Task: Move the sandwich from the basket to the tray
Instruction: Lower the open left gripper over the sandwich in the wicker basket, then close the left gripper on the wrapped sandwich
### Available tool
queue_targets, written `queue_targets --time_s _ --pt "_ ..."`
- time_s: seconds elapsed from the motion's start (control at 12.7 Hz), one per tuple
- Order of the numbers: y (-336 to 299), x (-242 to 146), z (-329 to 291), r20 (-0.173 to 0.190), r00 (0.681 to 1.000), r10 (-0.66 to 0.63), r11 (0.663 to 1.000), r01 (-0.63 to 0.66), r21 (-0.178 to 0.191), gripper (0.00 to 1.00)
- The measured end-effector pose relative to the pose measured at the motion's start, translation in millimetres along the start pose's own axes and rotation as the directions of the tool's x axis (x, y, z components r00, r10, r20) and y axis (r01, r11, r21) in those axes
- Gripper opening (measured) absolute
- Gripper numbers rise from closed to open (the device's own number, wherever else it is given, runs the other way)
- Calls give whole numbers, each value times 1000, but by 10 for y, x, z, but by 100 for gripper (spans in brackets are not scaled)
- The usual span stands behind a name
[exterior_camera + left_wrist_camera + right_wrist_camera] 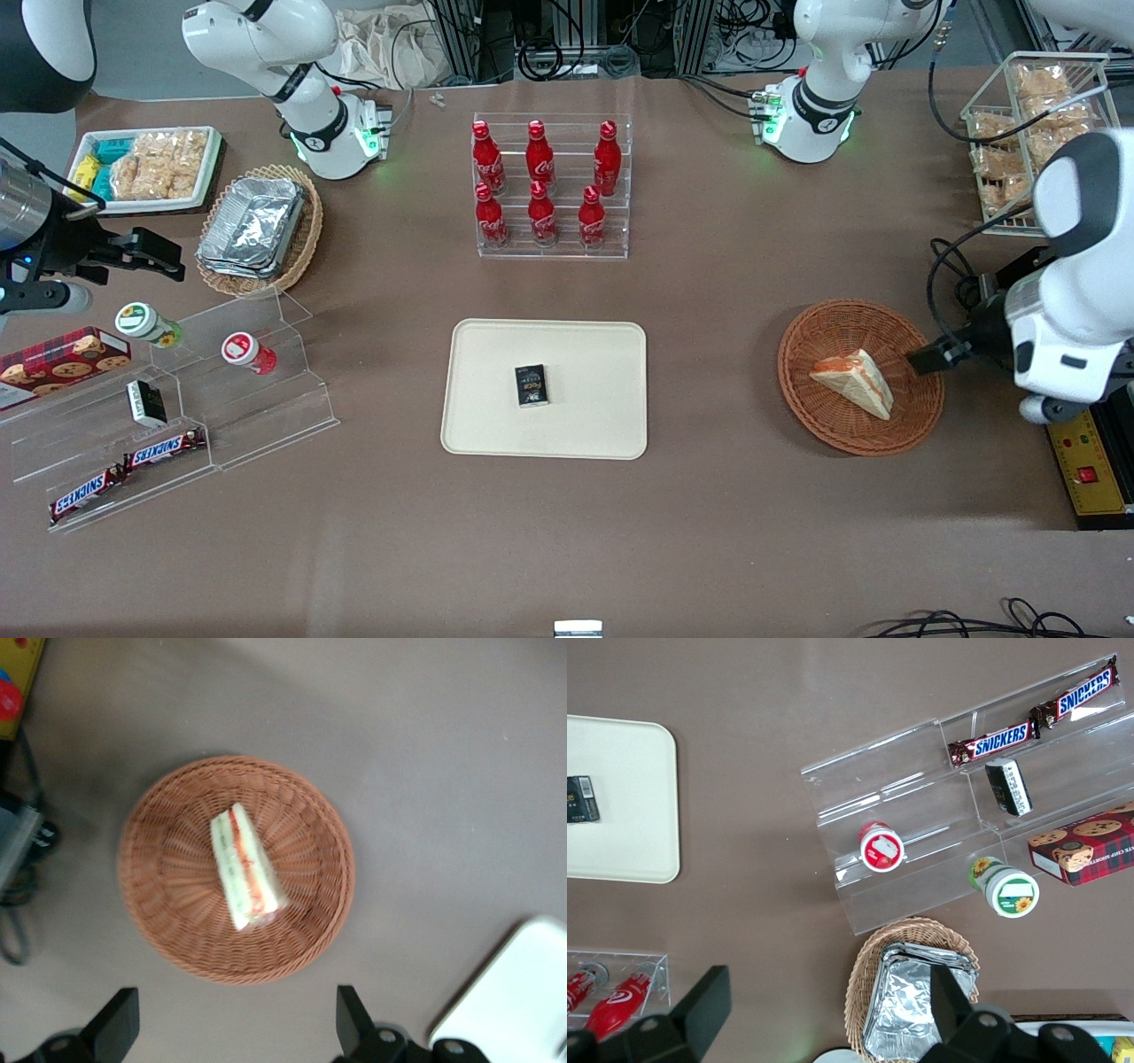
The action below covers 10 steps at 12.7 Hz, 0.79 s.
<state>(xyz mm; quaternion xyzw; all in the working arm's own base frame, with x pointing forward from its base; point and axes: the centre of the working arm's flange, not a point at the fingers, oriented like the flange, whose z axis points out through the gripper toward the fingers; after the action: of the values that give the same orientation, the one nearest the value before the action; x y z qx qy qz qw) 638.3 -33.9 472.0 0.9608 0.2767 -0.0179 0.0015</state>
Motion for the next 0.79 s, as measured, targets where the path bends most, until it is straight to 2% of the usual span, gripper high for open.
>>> queue_targets --time_s 0.16,0.47,0.79 --pt "27 -3 424 -21 996 -91 996 90 -21 100" --pt "0 -3 1018 10 991 -131 991 131 -3 100" --pt "-44 -2 1506 -1 989 -145 989 145 -20 100"
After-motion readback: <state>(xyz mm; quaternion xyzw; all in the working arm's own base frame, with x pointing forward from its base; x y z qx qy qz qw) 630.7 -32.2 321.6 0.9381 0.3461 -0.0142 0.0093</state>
